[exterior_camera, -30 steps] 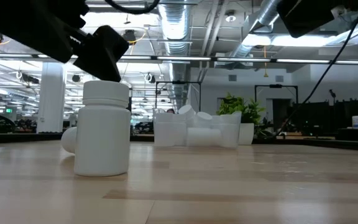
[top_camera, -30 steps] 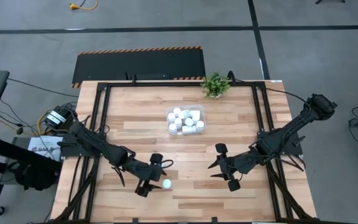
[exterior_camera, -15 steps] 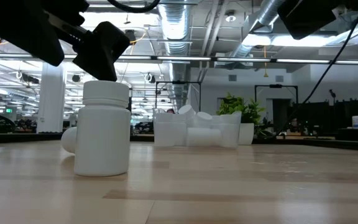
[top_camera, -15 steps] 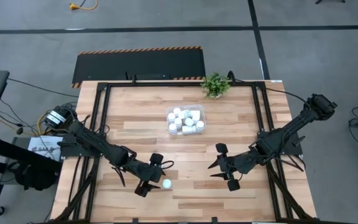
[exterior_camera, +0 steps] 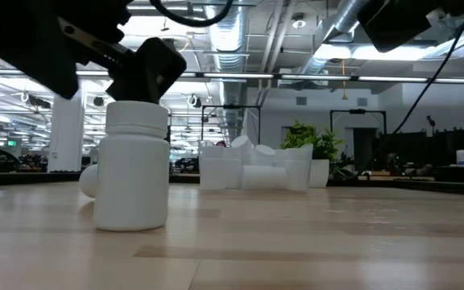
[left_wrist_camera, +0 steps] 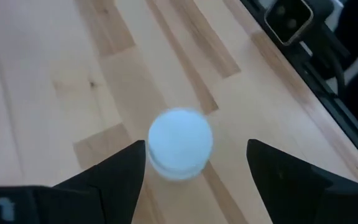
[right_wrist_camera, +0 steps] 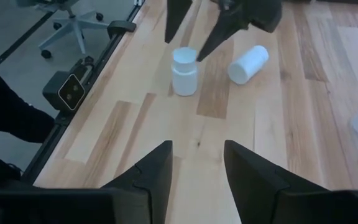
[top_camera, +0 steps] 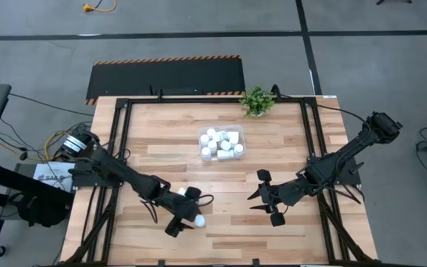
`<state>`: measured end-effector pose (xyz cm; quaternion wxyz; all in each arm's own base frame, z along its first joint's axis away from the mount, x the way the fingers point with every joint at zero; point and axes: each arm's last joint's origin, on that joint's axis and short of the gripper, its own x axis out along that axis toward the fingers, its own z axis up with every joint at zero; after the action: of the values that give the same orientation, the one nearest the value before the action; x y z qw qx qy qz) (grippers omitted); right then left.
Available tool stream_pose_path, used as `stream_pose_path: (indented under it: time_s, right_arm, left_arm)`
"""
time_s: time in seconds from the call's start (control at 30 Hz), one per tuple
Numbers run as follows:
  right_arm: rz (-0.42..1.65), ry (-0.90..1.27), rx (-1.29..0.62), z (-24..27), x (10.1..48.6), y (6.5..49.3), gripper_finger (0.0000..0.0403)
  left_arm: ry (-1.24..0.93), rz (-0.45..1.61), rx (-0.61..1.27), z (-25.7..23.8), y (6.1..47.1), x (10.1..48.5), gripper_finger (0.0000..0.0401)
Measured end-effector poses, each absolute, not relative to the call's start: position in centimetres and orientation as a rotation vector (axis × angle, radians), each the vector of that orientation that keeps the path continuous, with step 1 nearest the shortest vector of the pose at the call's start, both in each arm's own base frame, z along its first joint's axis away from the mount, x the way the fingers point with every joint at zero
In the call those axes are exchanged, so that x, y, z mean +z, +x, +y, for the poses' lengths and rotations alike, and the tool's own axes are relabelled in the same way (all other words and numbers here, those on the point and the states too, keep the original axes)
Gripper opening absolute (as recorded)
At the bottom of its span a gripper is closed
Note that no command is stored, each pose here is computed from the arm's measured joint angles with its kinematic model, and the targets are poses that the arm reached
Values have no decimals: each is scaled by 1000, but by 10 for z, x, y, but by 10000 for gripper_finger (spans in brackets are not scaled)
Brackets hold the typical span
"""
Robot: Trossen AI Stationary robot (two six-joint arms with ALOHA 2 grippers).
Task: Pick and place pill bottles into a basket
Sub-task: Put the white medicine bottle into the transparent bin
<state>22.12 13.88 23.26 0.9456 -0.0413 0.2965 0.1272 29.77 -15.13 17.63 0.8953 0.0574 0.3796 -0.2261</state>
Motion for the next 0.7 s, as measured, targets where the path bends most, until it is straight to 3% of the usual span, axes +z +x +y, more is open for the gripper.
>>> stream_pose_path:
  time_s: [0.7]
  right_arm:
    - [615,-99,262,139,232,220,138]
  left_arm:
    - [127,781,-490,-150,307,169,268]
